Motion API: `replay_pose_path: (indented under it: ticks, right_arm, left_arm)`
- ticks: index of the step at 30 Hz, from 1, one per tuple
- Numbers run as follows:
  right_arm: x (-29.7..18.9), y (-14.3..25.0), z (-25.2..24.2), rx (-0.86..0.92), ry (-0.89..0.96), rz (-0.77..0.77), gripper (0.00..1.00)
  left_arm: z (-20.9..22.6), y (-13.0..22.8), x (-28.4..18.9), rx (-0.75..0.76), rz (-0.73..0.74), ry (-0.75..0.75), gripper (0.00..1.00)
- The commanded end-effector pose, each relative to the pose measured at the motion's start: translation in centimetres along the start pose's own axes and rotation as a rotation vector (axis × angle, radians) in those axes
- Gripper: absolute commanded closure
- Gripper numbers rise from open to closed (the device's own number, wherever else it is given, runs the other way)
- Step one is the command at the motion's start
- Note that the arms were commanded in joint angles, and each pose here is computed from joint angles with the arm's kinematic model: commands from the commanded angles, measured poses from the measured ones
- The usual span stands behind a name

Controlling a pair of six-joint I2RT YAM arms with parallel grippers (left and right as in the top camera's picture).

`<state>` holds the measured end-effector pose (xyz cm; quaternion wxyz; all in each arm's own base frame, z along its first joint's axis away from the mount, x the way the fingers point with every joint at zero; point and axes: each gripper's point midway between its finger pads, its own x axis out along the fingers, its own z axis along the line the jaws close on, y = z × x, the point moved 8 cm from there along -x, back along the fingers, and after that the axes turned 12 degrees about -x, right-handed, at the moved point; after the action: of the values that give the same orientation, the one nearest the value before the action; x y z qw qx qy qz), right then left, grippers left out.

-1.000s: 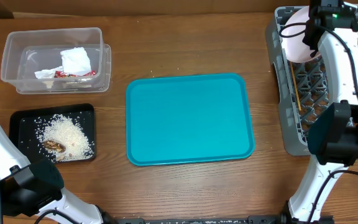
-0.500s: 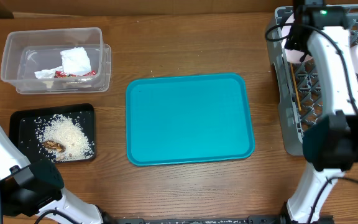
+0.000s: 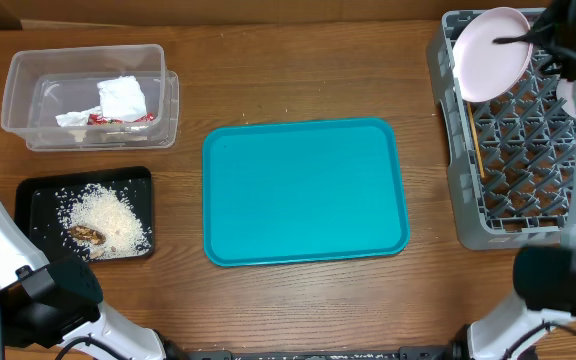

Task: Sort waste into correct bins and load items into the dishwasher
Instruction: 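Stand the plate upright in the rack and open the right gripper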

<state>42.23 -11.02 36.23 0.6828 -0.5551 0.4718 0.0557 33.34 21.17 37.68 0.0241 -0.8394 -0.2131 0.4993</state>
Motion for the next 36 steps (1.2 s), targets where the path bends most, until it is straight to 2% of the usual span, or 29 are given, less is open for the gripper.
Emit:
replay_pose_path:
  ticks: [1, 7, 11, 15, 18, 23, 30, 36]
  right_arm:
    - [4.3, 0.0, -2.3, 0.122, -0.037, 0.071, 0.96]
    - [11.3, 0.6, -3.7, 0.226, -0.35, 0.208, 0.96]
    - [14.9, 2.1, -2.3, 0.237, -0.469, 0.277, 0.96]
    - [16.4, 3.1, -0.5, 0.203, -0.559, 0.315, 0.96]
    - [16.1, 2.7, 0.1, 0.202, -0.62, 0.302, 0.96]
    - [14.6, 1.8, 1.4, 0.191, -0.868, 0.284, 0.96]
    - [13.5, 1.6, 0.3, 0.213, -0.862, 0.296, 0.96]
    - [7.9, -0.4, -2.5, 0.218, -0.775, 0.225, 0.96]
  left_arm:
    - [0.0, -0.1, 0.3, -0.007, -0.016, -0.012, 0.0]
    - [0.0, -0.1, 0.3, -0.007, -0.016, -0.012, 0.0]
    - [0.0, -0.1, 0.3, -0.007, -0.016, -0.012, 0.0]
    - [0.0, -0.1, 0.3, -0.007, -0.016, -0.012, 0.0]
    - [0.0, -0.1, 0.3, -0.007, -0.016, -0.012, 0.0]
    - [0.0, -0.1, 0.3, -0.007, -0.016, -0.012, 0.0]
    - [0.0, -0.1, 0.3, -0.007, -0.016, -0.012, 0.0]
    - [0.0, -0.1, 0.3, -0.007, -0.016, -0.012, 0.0]
